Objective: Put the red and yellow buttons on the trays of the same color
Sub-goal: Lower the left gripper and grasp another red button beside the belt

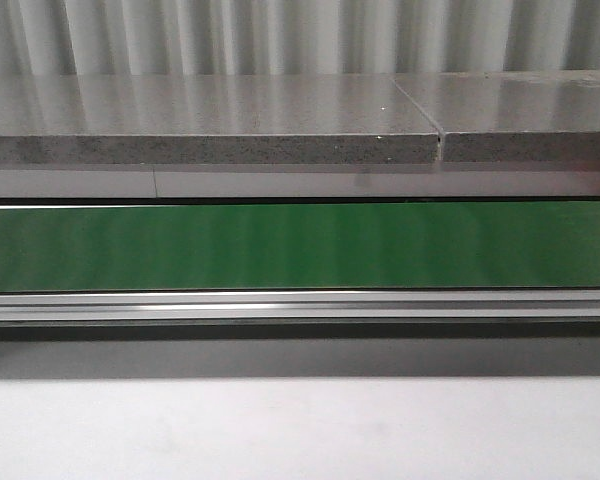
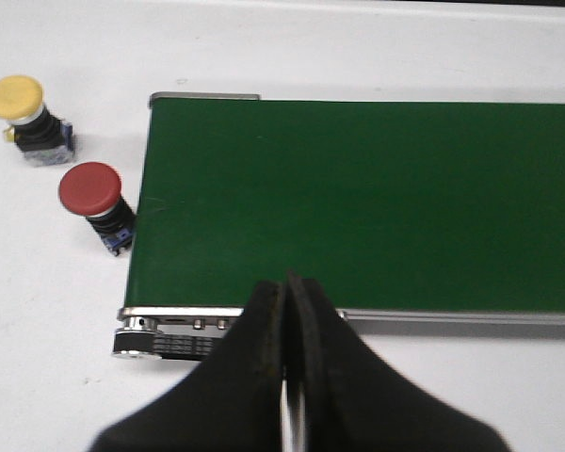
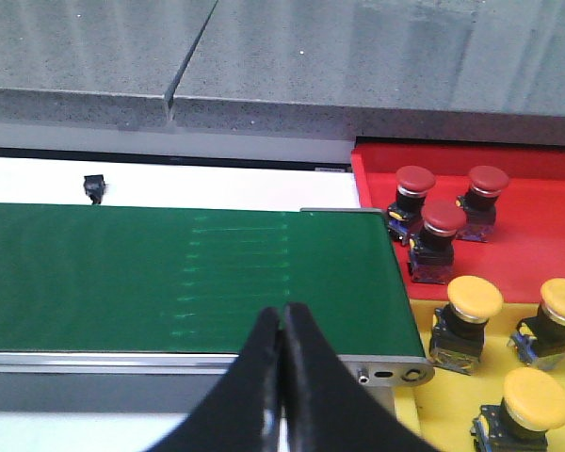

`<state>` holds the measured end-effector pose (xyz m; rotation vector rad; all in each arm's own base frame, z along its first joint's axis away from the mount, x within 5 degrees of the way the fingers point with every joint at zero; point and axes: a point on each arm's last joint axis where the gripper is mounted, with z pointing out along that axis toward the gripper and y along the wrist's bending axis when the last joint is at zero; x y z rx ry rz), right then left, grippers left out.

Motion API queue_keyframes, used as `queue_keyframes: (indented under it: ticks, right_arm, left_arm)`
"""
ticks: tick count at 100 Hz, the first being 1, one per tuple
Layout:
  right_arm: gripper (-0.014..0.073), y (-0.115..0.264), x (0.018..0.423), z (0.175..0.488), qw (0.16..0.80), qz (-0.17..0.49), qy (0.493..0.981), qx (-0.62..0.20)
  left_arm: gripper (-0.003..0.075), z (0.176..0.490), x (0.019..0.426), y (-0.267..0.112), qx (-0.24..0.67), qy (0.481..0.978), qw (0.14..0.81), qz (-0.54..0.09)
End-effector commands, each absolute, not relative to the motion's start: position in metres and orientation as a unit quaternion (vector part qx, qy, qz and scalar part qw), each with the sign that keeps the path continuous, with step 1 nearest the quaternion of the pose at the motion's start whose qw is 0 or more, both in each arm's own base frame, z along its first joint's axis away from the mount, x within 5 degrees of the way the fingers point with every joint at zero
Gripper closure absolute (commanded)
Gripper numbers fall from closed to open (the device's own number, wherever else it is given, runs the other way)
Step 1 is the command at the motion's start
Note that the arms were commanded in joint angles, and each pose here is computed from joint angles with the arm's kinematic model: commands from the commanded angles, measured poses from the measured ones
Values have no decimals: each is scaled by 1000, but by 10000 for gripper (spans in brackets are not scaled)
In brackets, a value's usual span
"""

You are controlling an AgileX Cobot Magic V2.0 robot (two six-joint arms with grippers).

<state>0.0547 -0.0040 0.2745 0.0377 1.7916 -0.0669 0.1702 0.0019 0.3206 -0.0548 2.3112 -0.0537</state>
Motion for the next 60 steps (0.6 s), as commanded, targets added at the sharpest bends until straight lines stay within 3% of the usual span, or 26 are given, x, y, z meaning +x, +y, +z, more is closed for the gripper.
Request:
queue_keyframes:
  ticks: [1,13,30,35,60]
  right_arm:
    - [683,-4,56,288,657,-31,753,12]
    - [683,-4,56,288,657,-31,753,12]
    - [683,-4,56,288,657,-31,753,12]
    - [683,-4,56,288,657,-31,753,12]
    - [683,-4,56,288,657,-31,753,12]
  left_arm:
    - [738,335,192,11,-61,899,434,-24]
    - [658,333,213,23,-85,907,413,-14]
    - [299,331,237,40,-112,913,392,-5]
    - [226,330,244,44,-122,916,381,-6]
    - [231,318,273,72,-186,944,273,-21]
